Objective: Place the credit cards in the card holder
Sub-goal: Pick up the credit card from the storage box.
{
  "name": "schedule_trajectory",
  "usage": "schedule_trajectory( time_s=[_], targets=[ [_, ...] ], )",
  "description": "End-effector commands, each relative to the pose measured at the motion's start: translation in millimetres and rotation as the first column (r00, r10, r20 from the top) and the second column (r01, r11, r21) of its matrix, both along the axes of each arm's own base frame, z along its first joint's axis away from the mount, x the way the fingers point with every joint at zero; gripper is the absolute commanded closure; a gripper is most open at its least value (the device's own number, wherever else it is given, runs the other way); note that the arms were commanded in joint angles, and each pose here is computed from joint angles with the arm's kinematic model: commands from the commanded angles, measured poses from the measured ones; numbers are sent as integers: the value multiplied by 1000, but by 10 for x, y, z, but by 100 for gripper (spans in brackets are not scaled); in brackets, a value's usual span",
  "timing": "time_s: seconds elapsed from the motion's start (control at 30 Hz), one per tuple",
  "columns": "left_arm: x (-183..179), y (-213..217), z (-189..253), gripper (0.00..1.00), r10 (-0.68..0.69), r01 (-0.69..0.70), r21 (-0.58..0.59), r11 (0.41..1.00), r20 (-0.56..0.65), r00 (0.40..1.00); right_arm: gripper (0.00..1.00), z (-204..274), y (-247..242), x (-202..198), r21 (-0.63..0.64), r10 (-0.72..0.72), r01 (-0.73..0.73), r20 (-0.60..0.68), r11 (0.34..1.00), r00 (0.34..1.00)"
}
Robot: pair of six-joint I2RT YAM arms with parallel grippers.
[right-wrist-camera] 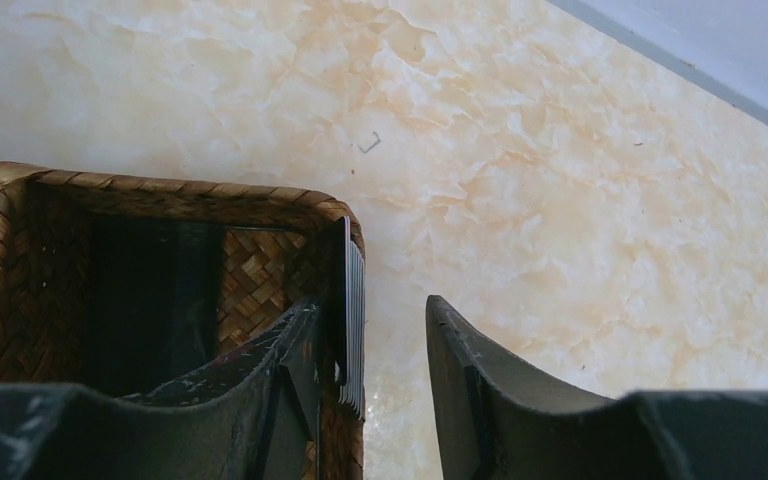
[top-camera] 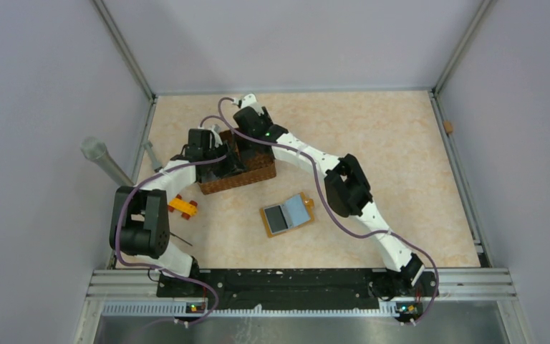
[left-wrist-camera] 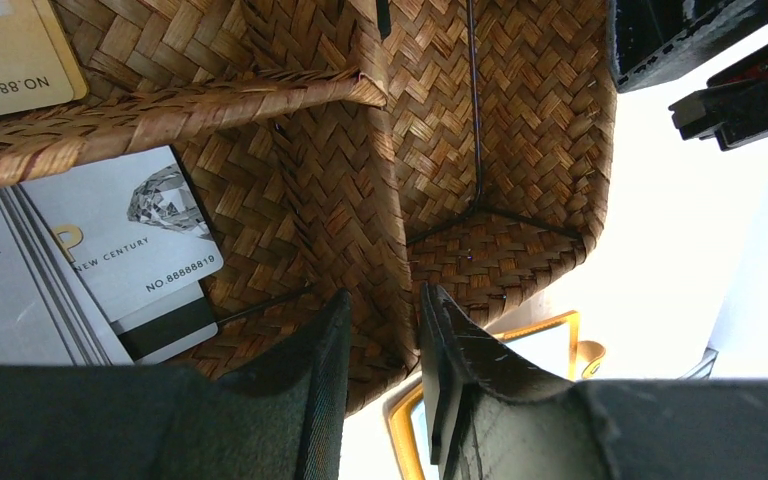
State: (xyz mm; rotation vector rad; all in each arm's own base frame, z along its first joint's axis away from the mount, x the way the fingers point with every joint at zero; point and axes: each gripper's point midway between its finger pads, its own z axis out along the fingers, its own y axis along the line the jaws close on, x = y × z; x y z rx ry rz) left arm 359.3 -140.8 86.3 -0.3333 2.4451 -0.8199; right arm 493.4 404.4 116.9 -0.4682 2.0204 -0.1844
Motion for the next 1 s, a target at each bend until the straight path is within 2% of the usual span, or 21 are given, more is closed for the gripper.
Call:
schedule_trajectory(
  time_s=[0.0, 0.33, 0.43, 0.67, 0.83, 0.97],
  targets=[
    [89, -32, 98, 66, -16, 17, -14, 1000, 46, 999, 59, 787, -5, 14, 86, -30, 19, 125, 996, 992],
    [86, -42, 97, 67, -20, 21, -19, 1000, 44, 999, 62, 874, 22, -15, 94, -20, 7, 143, 996, 990],
    [84, -45, 98, 67, -21, 22, -21, 1000, 44, 999, 67, 881, 29, -20, 93, -17, 3, 144, 996, 989],
    [80, -49, 104, 68, -23, 24, -23, 999, 44, 999, 90, 840, 63, -43, 104, -1, -12, 127, 994, 992],
    [74, -43, 116, 68, -21, 22, -21, 1000, 47, 999, 97, 860, 122, -78, 142, 26, -42, 115, 989, 993],
    [70, -40, 128, 68, -20, 21, -21, 1000, 50, 999, 95, 802, 129, -87, 154, 28, -42, 95, 987, 995]
  ],
)
